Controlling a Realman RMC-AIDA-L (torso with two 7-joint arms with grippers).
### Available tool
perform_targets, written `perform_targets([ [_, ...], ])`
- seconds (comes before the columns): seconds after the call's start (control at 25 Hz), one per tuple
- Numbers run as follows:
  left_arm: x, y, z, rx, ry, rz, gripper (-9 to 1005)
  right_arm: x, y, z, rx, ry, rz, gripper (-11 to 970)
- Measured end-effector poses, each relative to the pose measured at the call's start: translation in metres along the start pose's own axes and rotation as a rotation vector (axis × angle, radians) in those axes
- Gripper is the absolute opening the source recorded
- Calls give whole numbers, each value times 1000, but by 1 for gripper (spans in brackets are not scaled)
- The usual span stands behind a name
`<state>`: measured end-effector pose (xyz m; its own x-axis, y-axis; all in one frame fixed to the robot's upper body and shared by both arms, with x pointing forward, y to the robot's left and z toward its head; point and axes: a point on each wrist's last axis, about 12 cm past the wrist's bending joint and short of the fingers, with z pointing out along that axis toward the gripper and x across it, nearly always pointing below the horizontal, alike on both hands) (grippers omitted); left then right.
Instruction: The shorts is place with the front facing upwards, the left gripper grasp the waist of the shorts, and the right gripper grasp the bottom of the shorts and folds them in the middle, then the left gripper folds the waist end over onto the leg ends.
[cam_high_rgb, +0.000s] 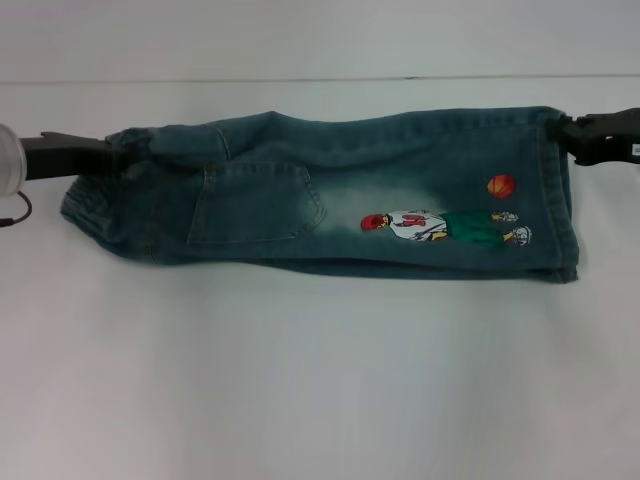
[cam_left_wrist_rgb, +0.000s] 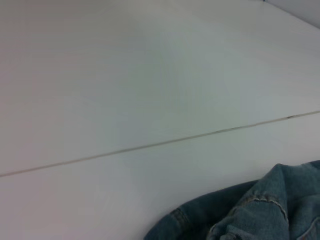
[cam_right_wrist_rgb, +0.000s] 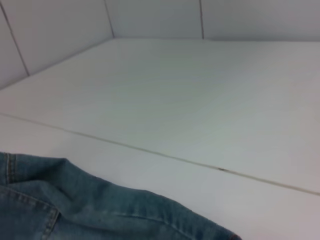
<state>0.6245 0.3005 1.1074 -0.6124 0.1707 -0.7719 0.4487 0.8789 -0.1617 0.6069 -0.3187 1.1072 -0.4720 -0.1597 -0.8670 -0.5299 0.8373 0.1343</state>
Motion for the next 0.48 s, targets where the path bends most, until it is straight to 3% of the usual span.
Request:
perform_targets([
  [0.48, -2, -4, 4, -9, 1, 52, 69, 12, 1, 7, 35, 32, 24, 38],
])
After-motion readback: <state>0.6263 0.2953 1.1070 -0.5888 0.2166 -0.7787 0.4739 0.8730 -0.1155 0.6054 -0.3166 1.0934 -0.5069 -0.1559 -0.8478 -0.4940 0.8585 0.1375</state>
